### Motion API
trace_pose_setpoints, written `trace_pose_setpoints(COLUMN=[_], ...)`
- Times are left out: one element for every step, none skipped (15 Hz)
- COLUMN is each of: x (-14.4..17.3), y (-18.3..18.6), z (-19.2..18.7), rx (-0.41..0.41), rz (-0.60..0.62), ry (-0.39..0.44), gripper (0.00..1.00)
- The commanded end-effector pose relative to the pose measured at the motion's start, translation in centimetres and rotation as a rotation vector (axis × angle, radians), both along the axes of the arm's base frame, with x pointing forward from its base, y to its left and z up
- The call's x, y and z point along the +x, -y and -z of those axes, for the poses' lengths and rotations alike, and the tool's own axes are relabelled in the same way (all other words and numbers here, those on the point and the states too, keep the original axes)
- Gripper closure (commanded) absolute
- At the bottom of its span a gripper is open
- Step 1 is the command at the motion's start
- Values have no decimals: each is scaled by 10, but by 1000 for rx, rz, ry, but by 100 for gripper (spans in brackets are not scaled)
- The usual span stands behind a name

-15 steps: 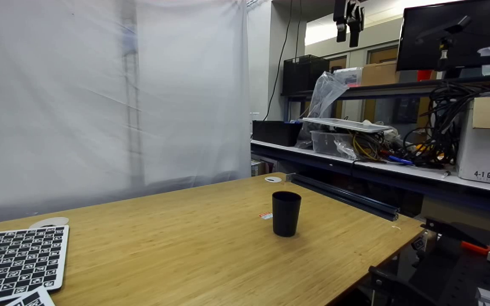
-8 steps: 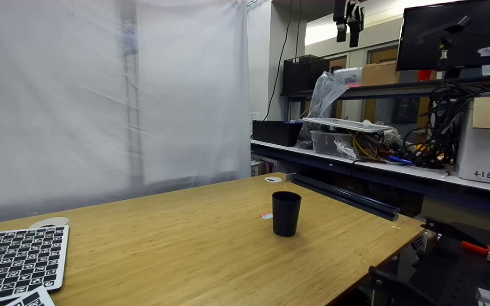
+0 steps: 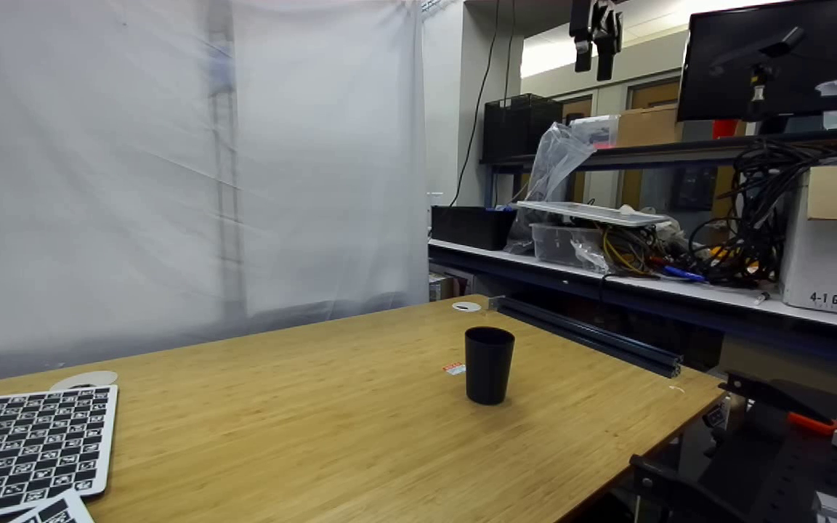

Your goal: Take the marker out of the cup and put it on the table

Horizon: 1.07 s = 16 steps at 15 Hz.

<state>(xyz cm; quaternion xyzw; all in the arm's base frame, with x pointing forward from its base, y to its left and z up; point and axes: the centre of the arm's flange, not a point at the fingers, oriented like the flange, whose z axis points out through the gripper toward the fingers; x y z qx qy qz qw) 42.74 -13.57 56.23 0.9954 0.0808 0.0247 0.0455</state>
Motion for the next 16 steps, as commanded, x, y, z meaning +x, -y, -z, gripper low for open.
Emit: trace_pose_setpoints(x=[0, 0, 0, 0, 0, 0, 0, 0, 0, 0, 4, 7, 12, 16, 21, 27], y=[0, 0, 0, 0, 0, 0, 0, 0, 0, 0, 2, 3, 3, 3, 2, 0], z=[0, 0, 0, 0, 0, 0, 0, 0, 0, 0, 3, 5, 7, 9, 12, 15], rx=[0, 0, 0, 0, 0, 0, 0, 0, 0, 0, 0, 8, 9, 9, 7, 3], rz=[0, 0, 0, 0, 0, 0, 0, 0, 0, 0, -4, -10, -15, -21, -33, -47], ry=[0, 0, 0, 0, 0, 0, 0, 0, 0, 0, -8, -14, -24, -34, -44, -53], gripper=[0, 0, 0, 0, 0, 0, 0, 0, 0, 0, 0, 0, 0, 0, 0, 0])
